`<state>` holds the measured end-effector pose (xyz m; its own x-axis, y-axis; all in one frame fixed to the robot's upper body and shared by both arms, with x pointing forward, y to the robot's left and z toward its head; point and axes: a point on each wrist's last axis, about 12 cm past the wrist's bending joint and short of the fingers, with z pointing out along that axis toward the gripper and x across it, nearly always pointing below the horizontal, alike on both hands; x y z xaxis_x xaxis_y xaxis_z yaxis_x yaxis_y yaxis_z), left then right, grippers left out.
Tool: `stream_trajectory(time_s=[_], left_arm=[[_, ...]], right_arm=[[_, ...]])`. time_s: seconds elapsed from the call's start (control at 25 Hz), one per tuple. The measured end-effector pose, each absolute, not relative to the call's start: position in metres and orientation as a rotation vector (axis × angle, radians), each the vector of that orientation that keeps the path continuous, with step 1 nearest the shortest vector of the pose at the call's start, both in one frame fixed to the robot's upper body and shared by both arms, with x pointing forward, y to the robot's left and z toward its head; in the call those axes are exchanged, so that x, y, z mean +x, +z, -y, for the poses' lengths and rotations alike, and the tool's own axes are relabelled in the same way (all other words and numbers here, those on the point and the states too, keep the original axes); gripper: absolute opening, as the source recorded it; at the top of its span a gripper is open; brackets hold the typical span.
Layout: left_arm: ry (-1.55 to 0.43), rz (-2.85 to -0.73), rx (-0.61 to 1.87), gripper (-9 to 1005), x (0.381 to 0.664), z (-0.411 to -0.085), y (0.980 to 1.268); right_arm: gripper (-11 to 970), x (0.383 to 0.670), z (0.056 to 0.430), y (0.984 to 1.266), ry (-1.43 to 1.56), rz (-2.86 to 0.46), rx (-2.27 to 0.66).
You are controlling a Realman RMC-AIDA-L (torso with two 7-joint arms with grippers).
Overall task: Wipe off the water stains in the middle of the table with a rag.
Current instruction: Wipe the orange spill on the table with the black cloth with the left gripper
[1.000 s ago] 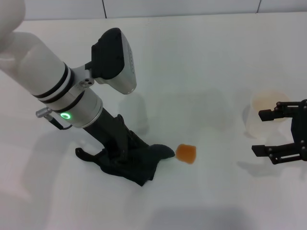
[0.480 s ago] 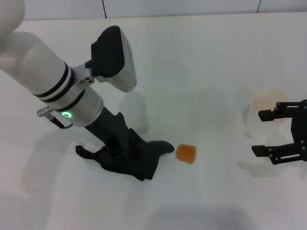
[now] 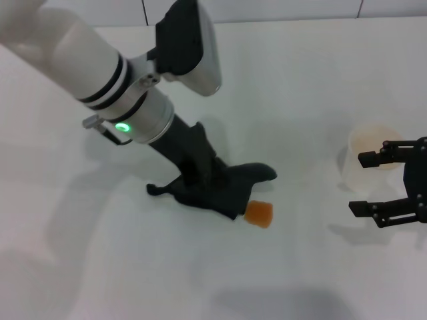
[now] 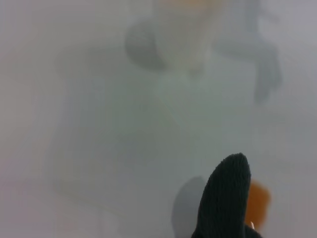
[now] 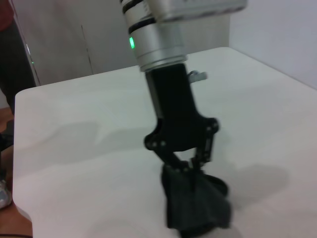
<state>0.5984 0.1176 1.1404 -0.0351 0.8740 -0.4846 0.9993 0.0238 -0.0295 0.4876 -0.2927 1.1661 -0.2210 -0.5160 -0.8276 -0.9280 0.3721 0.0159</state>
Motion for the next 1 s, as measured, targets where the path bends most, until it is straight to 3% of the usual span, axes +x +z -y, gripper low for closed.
stream_trajectory(time_s=[0.16,0.36,0.6,1.0], left_arm=[[-0.518,-1.925,1.957,82,0.598,-0.104,1.145],[-0.516,-1.885,2.053,83,0.583,-0.088,1.129],[-0.518,-1.898,2.098,84,0.569,-0.083,1.111],[-0.577,-1.877,2.113,86,0.560,-0.079,1.110]], right_arm=[[824,0.488,0.291,1.166,0.686,-1.866,-1.261],[824,0.486,0.291,1.166,0.690,-1.867,-1.265],[824,0.484,0.291,1.166,0.697,-1.869,-1.270],[824,0.484,0.290,1.165,0.704,-1.868,-1.275]])
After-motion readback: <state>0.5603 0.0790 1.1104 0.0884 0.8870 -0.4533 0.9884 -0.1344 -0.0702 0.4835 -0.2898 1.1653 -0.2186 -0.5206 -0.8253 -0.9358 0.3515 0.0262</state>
